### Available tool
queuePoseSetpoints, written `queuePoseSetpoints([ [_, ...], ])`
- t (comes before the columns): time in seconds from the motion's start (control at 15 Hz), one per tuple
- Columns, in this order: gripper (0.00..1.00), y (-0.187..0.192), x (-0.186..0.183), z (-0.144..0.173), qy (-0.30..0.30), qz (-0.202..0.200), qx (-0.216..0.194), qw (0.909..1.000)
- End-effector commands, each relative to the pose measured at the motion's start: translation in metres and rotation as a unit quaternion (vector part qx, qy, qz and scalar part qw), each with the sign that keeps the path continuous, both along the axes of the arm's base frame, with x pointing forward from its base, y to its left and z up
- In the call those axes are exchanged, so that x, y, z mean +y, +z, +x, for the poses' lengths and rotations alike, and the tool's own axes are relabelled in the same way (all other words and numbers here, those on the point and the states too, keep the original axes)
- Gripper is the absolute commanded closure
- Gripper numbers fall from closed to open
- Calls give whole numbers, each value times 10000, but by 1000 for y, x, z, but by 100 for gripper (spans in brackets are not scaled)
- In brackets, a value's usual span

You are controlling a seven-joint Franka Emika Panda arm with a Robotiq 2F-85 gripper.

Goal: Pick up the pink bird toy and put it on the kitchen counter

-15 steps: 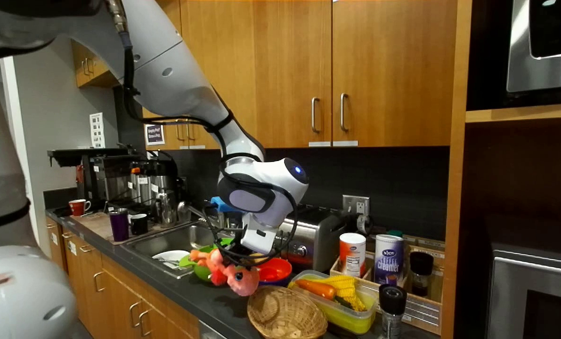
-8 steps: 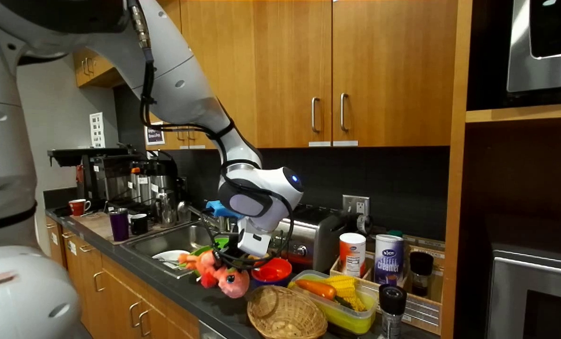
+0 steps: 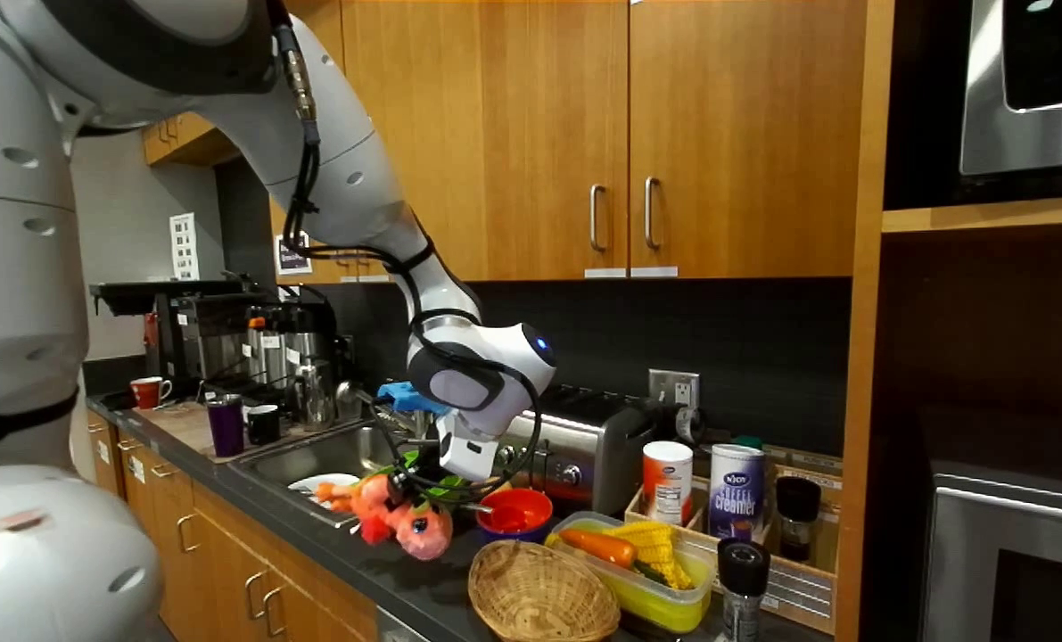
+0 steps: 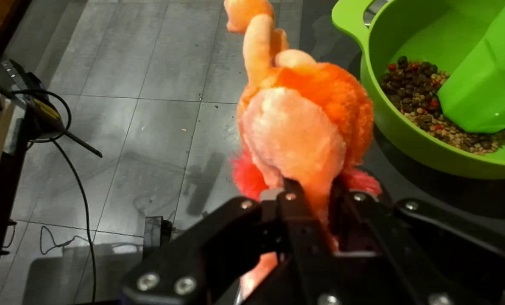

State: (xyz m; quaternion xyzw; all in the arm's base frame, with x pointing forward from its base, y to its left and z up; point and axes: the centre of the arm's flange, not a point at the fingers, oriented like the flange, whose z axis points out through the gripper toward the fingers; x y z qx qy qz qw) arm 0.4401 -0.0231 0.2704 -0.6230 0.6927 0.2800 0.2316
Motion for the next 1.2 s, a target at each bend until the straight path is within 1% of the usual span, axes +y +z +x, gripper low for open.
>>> queuePoseSetpoints([
  [0.0, 96, -7, 7, 11, 136, 108, 48, 9998],
  [0.6, 96, -39, 1, 20, 168, 148, 242, 9995],
  [1.13, 96, -55, -12, 36, 71, 115, 271, 9995],
])
